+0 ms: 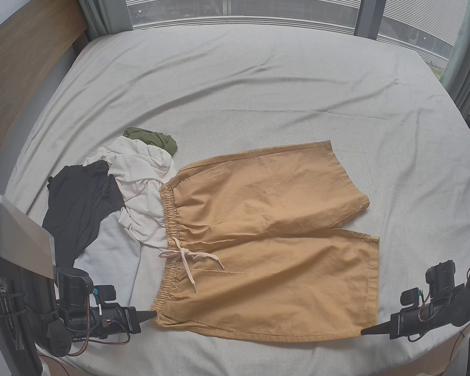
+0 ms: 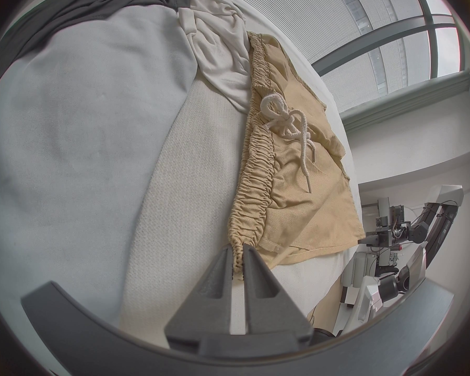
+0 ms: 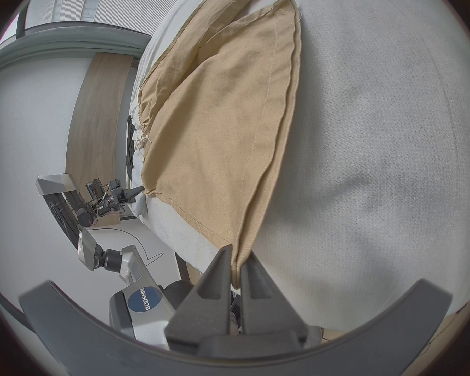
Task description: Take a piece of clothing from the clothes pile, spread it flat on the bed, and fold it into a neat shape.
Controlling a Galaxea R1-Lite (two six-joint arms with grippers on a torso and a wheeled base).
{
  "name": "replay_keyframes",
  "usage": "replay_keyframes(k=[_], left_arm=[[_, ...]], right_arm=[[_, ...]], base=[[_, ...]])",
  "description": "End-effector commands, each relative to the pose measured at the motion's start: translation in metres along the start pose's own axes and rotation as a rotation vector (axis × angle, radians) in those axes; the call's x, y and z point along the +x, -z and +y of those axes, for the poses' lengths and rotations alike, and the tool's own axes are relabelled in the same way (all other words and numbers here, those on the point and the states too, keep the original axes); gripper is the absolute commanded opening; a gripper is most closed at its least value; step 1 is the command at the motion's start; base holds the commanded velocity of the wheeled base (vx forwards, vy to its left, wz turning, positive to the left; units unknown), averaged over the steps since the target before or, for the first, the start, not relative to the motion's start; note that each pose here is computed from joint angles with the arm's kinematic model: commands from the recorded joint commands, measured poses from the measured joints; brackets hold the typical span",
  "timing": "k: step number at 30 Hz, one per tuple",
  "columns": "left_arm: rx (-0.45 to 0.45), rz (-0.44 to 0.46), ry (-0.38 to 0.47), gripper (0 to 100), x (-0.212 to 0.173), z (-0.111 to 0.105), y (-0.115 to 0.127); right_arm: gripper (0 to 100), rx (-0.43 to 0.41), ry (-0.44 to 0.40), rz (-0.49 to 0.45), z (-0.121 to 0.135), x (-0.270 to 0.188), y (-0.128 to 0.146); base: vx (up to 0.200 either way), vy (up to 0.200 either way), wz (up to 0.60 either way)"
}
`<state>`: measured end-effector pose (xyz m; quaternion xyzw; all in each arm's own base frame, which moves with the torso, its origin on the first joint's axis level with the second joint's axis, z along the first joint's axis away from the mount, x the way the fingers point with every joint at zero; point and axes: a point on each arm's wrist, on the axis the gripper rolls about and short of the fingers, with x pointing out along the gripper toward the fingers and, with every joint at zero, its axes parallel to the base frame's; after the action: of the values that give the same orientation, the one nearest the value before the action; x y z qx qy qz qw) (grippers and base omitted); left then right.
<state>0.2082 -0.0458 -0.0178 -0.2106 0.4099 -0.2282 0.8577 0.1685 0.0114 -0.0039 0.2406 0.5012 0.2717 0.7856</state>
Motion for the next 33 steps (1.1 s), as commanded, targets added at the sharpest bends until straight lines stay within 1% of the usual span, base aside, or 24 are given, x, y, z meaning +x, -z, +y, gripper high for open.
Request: replay_keyframes(k=[1,6,11,13,17,20,26,28,29,30,33], left_arm=[[0.001,0.024,-0.002,0,-0.003,-0.003,0.004],[0.014,0.044,0.011,0,-0.009,-0.012,0.005],[0.032,0.019,0.022,0,-0.01,-0.014,0.001],[0.044,-0.02,0.036,0,-0.009,-0.015,-0.003],[0.051,-0.021,0.029,0,-0.002,-0.01,-0.001],[0.068,-0.059,0.041,0,-0.001,-0.011,-0.005],[0.078,-0.12,0.068,0,-0.001,-0.017,-0.017],[0.086,-0.15,0.083,0,-0.003,-0.021,-0.023],[0.086,-0.15,0.083,0,-0.003,-0.021,-0.023],[0.089,-0.187,0.112,0,-0.006,-0.029,-0.03],[0.071,-0.229,0.148,0,-0.009,-0.038,-0.039]], right_arm=[[0,-0.004,0.001,-0.003,0.003,-0.005,0.004],[0,-0.008,0.002,-0.004,0.005,-0.008,0.005],[0,-0.02,0.001,-0.018,0.007,-0.009,0.003],[0,-0.044,-0.014,-0.038,0.008,-0.009,0.0],[0,-0.066,-0.018,-0.069,0.009,-0.009,-0.004],[0,-0.088,-0.025,-0.101,0.01,-0.01,-0.007],[0,-0.171,-0.058,-0.194,0.015,-0.015,-0.019],[0,-0.185,-0.064,-0.229,0.016,-0.016,-0.023],[0,-0.185,-0.064,-0.229,0.016,-0.016,-0.023],[0,-0.192,-0.075,-0.272,0.018,-0.017,-0.029],[0,-0.197,-0.093,-0.327,0.022,-0.019,-0.037]], base=[[0.0,0.0,0.0],[0.0,0.0,0.0],[0.0,0.0,0.0],[0.0,0.0,0.0],[0.0,0.0,0.0],[0.0,0.0,0.0],[0.0,0.0,0.0],[0.0,0.0,0.0],[0.0,0.0,0.0],[0.0,0.0,0.0],[0.0,0.0,0.0]])
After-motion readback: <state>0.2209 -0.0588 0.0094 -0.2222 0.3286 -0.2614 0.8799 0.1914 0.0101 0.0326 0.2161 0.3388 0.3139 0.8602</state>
